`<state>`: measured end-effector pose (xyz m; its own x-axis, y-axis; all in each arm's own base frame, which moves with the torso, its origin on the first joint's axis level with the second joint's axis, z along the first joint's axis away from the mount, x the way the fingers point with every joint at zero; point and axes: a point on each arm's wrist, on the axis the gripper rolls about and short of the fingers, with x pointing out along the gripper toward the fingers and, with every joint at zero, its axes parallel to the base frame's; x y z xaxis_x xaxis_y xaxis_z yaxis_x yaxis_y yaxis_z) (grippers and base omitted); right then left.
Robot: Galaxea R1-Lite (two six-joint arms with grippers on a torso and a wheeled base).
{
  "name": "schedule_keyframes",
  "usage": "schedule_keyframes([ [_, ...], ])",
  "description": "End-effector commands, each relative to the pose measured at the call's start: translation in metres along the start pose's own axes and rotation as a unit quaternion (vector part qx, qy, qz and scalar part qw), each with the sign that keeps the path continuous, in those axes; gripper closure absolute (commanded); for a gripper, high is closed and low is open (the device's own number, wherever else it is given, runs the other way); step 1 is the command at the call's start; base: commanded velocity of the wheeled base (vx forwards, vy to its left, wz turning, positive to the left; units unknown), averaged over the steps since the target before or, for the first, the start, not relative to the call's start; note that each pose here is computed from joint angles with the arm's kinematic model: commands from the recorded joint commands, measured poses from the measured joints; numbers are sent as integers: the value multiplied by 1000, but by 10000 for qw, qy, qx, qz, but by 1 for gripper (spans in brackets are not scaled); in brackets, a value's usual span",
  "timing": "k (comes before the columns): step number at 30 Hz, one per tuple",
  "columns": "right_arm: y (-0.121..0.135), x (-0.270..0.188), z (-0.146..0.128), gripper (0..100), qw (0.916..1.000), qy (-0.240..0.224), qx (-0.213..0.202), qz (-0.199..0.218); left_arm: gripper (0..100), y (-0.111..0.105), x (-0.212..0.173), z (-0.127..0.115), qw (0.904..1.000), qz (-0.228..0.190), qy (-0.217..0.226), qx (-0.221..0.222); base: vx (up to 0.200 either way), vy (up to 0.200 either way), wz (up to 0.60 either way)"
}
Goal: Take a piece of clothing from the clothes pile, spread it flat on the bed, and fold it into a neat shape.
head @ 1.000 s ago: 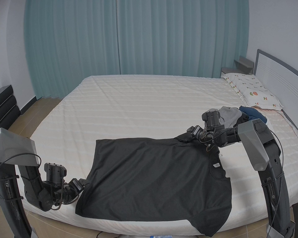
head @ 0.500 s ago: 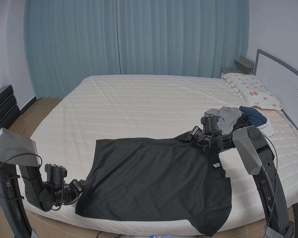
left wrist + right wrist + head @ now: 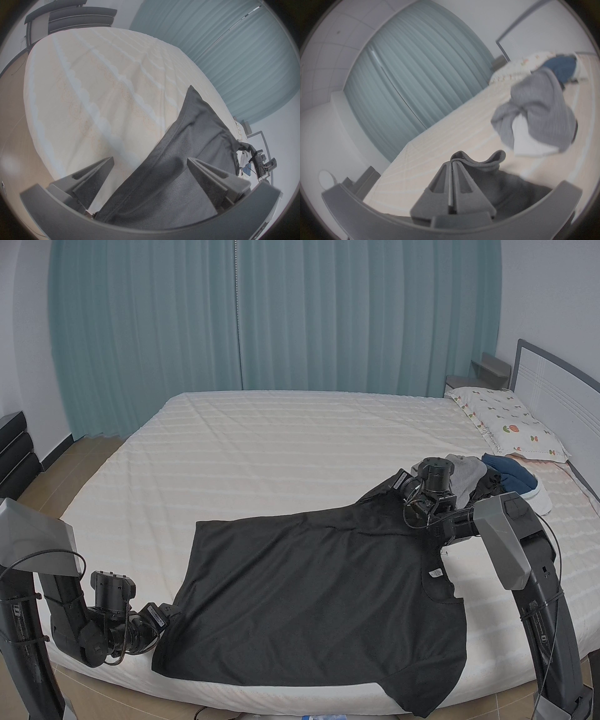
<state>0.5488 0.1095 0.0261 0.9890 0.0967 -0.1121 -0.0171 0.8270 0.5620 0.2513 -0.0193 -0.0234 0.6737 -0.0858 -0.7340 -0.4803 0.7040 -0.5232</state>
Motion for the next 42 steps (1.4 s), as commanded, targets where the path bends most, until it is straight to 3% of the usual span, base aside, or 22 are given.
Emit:
schedule_keyframes([
  [1, -7, 0, 20, 100, 9994, -251, -252, -17, 0, -1, 1, -2, 10000, 2, 25, 13, 0, 0, 0],
  [6, -23, 5, -23, 100, 9979, 153, -607, -139, 0, 0, 1, -3, 10000, 34, 47, 23, 0, 0, 0],
  [7, -24, 5, -28, 0, 9973, 203, -690, -131, 0, 0, 2, -4, 10000, 37, 56, 29, 0, 0, 0],
  [13, -34, 7, -44, 0, 9962, 449, -739, -108, 0, 0, 2, -4, 10000, 35, 58, 40, 0, 0, 0],
  [17, -40, 7, -30, 0, 9966, 212, -705, -368, 0, -3, 1, -2, 10000, -17, 2, 34, 0, 0, 0],
  [23, -33, -20, -5, 0, 9977, 227, -371, -528, 0, -26, -8, 18, 9960, -632, -492, -384, 0, 0, 0],
  [28, -27, -54, 8, 0, 9985, 207, -151, -491, 0, -49, -4, 39, 9910, -992, -823, -371, 0, 0, 0],
  [34, -29, -92, 18, 0, 9960, 364, 618, -532, 0, -94, 16, 79, 9881, -1161, -940, -363, 0, 0, 0],
  [42, -36, -140, 17, 0, 9834, 614, 1546, -726, 0, -135, 80, 117, 9894, -1175, -789, -332, 0, 0, 0],
])
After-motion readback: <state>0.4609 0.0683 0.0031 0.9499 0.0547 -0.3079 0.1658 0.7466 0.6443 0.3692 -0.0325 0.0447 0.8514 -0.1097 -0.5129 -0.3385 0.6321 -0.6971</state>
